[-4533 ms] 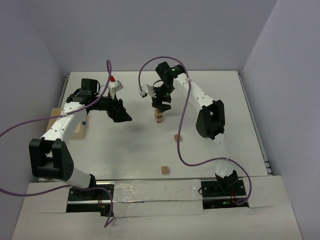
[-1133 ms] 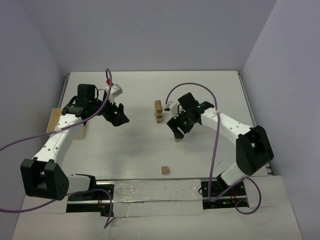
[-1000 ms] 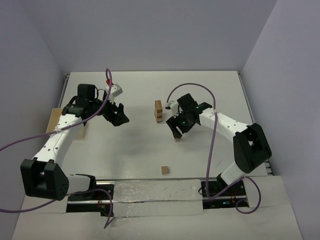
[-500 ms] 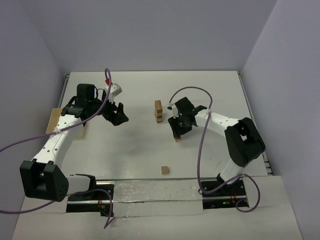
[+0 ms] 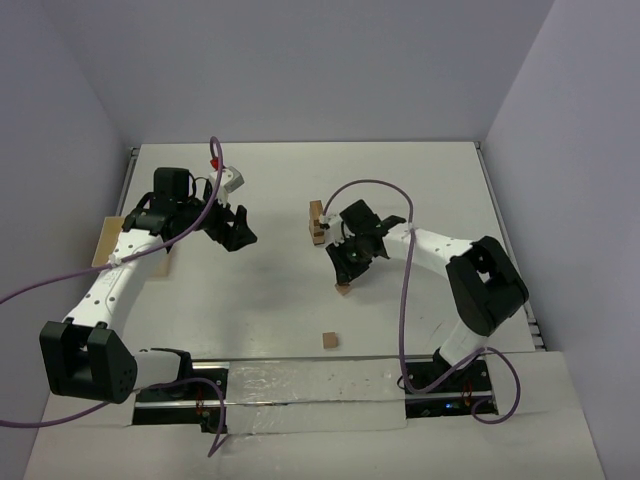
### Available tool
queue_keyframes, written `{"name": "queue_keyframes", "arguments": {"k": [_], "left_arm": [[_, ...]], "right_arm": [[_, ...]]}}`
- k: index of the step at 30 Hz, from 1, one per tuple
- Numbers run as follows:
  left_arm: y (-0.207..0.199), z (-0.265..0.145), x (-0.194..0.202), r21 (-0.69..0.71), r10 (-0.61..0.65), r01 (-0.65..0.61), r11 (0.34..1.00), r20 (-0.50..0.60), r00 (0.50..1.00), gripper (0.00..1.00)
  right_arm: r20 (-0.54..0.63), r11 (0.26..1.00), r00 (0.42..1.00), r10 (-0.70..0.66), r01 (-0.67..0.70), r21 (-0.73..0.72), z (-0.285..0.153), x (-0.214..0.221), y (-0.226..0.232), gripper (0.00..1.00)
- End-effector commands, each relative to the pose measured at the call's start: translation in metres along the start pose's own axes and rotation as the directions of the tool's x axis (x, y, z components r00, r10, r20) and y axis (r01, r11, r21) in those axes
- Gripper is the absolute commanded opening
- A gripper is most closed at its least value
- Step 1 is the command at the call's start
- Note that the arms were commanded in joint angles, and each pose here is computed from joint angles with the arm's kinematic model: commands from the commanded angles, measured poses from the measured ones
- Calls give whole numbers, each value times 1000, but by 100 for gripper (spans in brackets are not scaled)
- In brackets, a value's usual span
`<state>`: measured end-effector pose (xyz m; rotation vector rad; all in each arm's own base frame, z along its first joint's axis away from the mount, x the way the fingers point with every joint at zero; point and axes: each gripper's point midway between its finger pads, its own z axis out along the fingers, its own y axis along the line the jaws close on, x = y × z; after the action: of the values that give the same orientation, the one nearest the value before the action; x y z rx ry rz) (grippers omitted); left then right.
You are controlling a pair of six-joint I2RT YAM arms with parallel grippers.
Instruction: Build the wood block tower
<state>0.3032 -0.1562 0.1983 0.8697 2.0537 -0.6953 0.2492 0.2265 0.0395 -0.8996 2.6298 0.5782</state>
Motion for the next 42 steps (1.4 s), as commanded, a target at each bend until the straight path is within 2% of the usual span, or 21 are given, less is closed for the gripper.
{"name": "queue_keyframes", "arguments": {"k": [1,3,21,42], "left_arm": [[-4,-8,-19,-6,44,-43,999,51,998,99],[-5,-9,-20,-8,47,-46,999,53,998,99],[-8,-15,-20,-15,64,-64,998,50,997,99],[-8,-17,-21,-22,75,-74,997,50,996,99]], "right_arm": [[-58,983,983,-174,170,-76,1,19,29,32],[-65,971,971,-229,223,-89,1,16,34,32],[-134,885,908,-398,342,-315,9,45,70,39],[-137,843,882,-451,371,-390,11,55,98,42]]}}
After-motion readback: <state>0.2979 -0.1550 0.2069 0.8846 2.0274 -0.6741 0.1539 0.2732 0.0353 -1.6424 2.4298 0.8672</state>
